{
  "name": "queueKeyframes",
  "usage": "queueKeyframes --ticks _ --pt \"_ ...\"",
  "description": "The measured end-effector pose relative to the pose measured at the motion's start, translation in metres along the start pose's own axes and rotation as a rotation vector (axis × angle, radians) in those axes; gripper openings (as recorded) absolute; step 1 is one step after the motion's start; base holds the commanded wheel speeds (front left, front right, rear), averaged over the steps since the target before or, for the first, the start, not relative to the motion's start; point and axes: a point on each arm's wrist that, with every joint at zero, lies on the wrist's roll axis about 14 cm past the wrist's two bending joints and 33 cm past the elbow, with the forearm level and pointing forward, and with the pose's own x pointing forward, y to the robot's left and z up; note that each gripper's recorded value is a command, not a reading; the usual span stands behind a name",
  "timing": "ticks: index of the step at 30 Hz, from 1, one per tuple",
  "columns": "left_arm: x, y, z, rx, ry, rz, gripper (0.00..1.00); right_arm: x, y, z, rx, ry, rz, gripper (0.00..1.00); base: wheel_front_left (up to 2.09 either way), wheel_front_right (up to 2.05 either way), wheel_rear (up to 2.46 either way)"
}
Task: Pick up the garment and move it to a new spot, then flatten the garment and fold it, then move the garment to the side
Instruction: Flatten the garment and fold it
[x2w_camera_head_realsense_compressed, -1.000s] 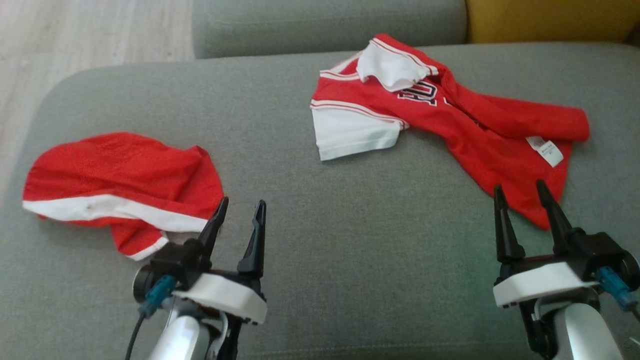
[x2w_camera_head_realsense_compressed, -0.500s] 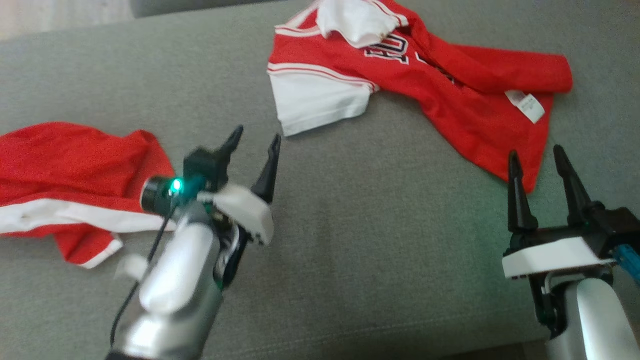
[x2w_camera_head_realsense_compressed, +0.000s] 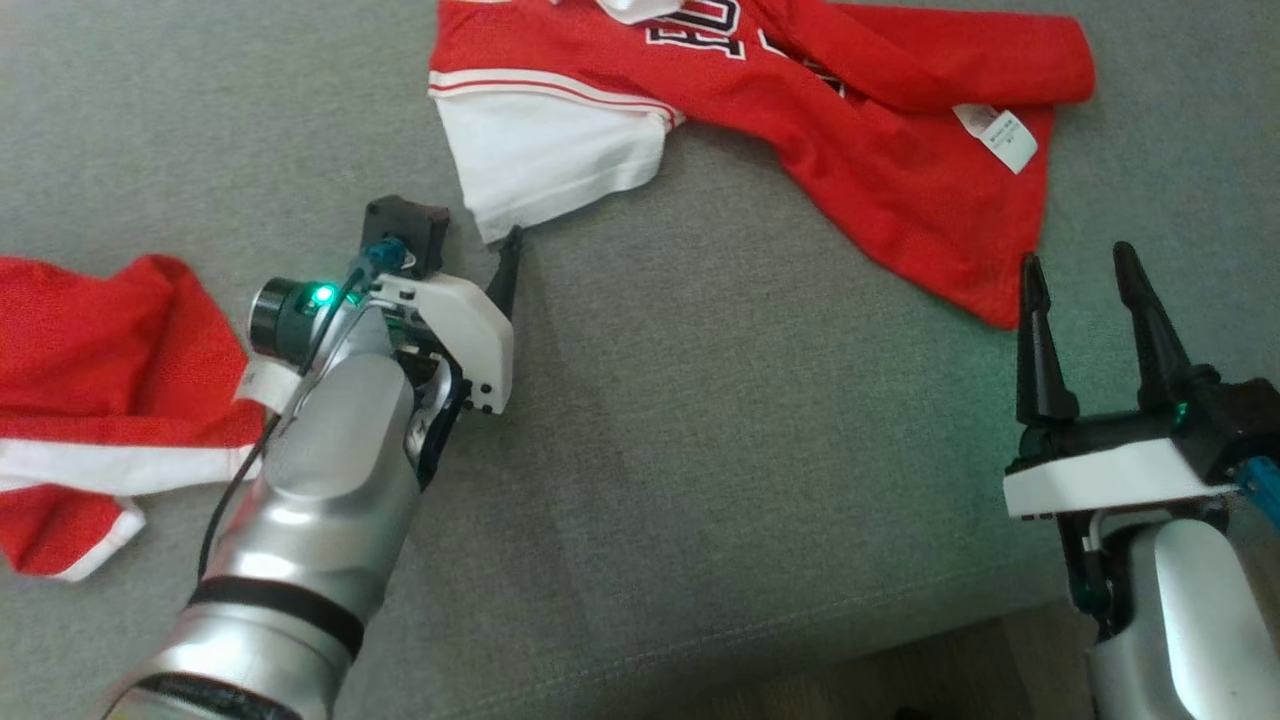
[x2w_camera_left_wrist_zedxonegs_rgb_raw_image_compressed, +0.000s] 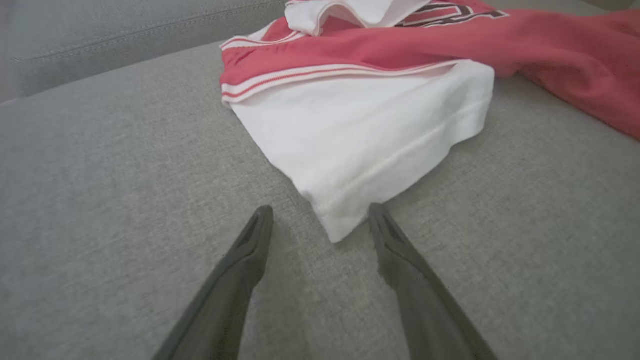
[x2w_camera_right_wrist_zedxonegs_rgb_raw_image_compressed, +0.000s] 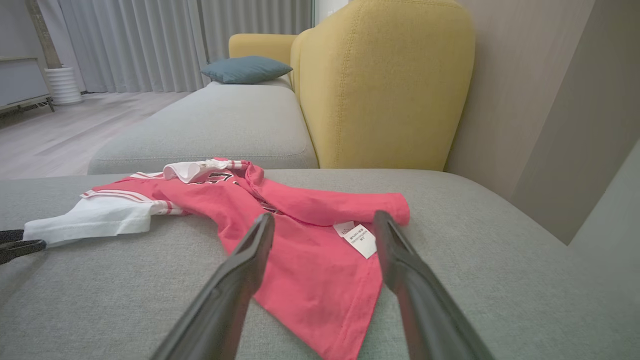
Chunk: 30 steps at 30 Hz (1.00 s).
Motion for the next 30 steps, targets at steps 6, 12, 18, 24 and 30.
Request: queueKeyframes --ticks 6,12,18,24,30 --pt "0.014 -0.002 -0.004 0.009 0.006 -0.018 1.00 -0.001 -0.008 -0.004 -0.001 0.006 -0.023 1.00 0.00 0.00 0.00" --pt "0.023 -0.003 0.001 0.009 -0.018 -0.027 1.00 -0.004 -0.013 -0.009 0.002 0.017 -0.037 1.00 0.00 0.00 0.00" --pt "0.020 -0.007 0.015 -0.001 -0.079 -0.047 0.00 -0.006 -0.013 -0.010 0.007 0.019 -0.038 1.00 0.00 0.00 0.00" --pt "0.005 -0.014 0.042 -0.026 -0.169 -0.059 0.00 -0.007 -0.009 -0.001 0.010 -0.005 -0.026 1.00 0.00 0.00 0.00" --pt "-0.026 -0.020 0.069 -0.054 -0.286 -0.039 0.00 -0.009 -0.001 0.006 0.014 -0.025 -0.001 1.00 0.00 0.00 0.00"
